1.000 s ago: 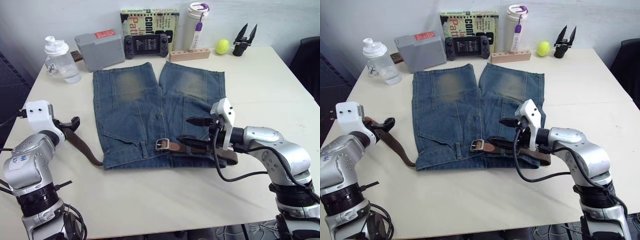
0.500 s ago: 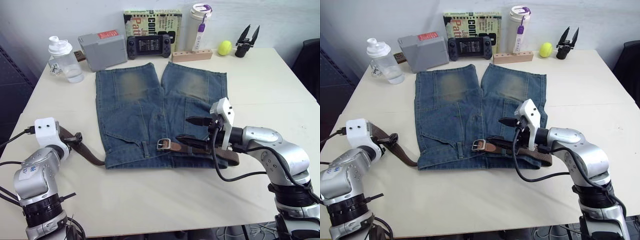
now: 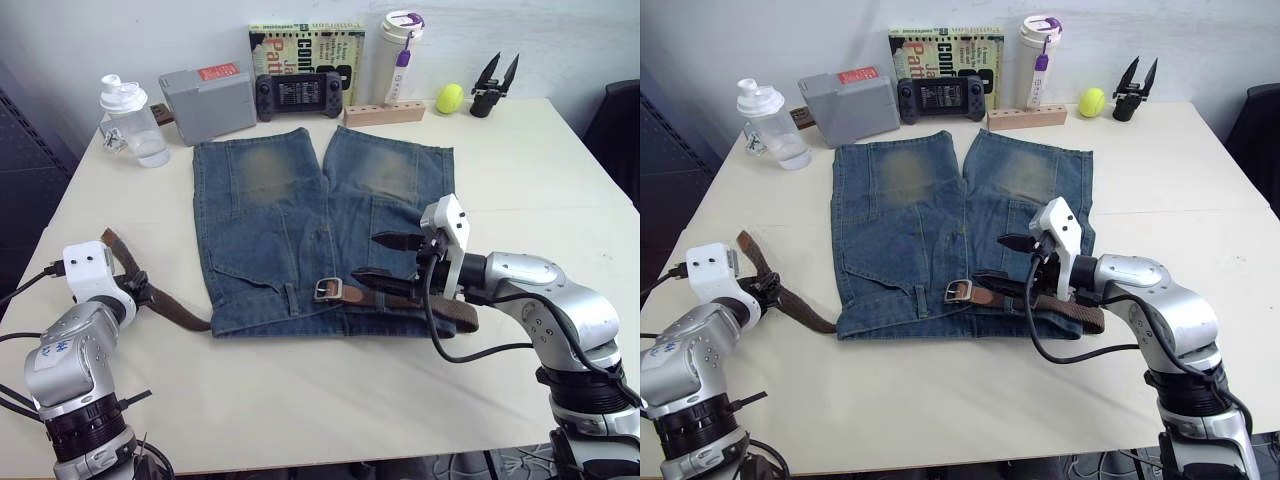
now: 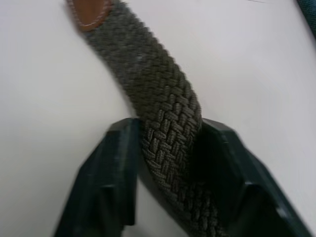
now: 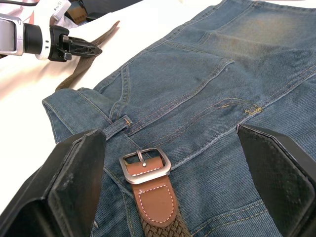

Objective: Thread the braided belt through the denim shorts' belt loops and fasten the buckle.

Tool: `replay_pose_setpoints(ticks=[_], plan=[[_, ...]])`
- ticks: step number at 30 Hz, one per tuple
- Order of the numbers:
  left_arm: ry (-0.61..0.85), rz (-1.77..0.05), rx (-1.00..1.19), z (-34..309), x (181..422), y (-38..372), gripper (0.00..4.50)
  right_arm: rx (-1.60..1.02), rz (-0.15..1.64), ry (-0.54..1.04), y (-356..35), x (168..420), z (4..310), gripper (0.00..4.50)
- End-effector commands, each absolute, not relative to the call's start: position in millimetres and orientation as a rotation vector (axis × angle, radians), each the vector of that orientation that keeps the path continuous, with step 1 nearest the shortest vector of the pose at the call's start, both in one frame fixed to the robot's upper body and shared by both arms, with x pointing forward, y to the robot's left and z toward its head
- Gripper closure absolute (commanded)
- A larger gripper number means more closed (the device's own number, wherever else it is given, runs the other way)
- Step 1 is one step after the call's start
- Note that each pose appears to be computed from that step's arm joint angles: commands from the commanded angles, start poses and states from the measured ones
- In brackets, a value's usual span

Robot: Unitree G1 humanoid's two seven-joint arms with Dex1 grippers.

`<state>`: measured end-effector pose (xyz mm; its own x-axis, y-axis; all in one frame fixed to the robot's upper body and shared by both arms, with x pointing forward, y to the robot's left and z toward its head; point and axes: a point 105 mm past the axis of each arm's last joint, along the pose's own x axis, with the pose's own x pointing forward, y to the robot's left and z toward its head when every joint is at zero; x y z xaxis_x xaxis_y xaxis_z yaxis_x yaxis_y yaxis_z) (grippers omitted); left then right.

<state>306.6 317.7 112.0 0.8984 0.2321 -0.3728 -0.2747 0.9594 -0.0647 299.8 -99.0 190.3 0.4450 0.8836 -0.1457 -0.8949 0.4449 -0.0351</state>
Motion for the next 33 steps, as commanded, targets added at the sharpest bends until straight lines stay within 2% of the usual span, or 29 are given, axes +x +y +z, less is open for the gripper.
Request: replay_pose_setpoints(ticks=[1, 4, 7, 9, 11, 14, 18, 22, 26, 29, 33], plan=[[0.396, 0.208, -0.131, 102, 307, 309, 4.46, -0.136, 1.092, 0.040, -101, 300, 206, 0.00], [0.324, 0.172, -0.136, 112, 315, 300, 4.48, -0.137, 1.084, 0.042, -103, 300, 205, 0.00], [0.105, 0.097, -0.080, 151, 328, 285, 4.48, -0.143, 1.058, 0.036, -107, 304, 206, 0.00], [-0.027, 0.066, 0.036, 178, 330, 277, 4.48, -0.157, 1.032, 0.022, -110, 307, 208, 0.00], [-0.175, -0.061, 0.272, 209, 326, 250, 4.48, -0.168, 0.994, -0.017, -112, 313, 216, 0.00], [-0.290, -0.288, 0.542, 222, 316, 205, 4.48, -0.230, 0.936, -0.069, -114, 322, 222, 0.00], [-0.328, -0.625, 0.801, 209, 298, 160, 4.48, -0.583, 0.918, -0.193, -100, 326, 223, 0.00], [-0.311, -0.834, 0.820, 199, 291, 147, 4.48, -0.998, 0.925, -0.444, -69, 317, 222, 0.00], [-0.307, -0.961, 0.883, 196, 288, 141, 4.48, -1.107, 0.936, -0.568, -52, 308, 211, 0.00], [-0.331, -0.999, 0.896, 198, 287, 138, 4.48, -1.137, 0.940, -0.584, -47, 308, 204, 0.00], [-0.348, -1.052, 0.804, 201, 279, 132, 4.48, -1.159, 0.928, -0.591, -41, 312, 198, 0.00]])
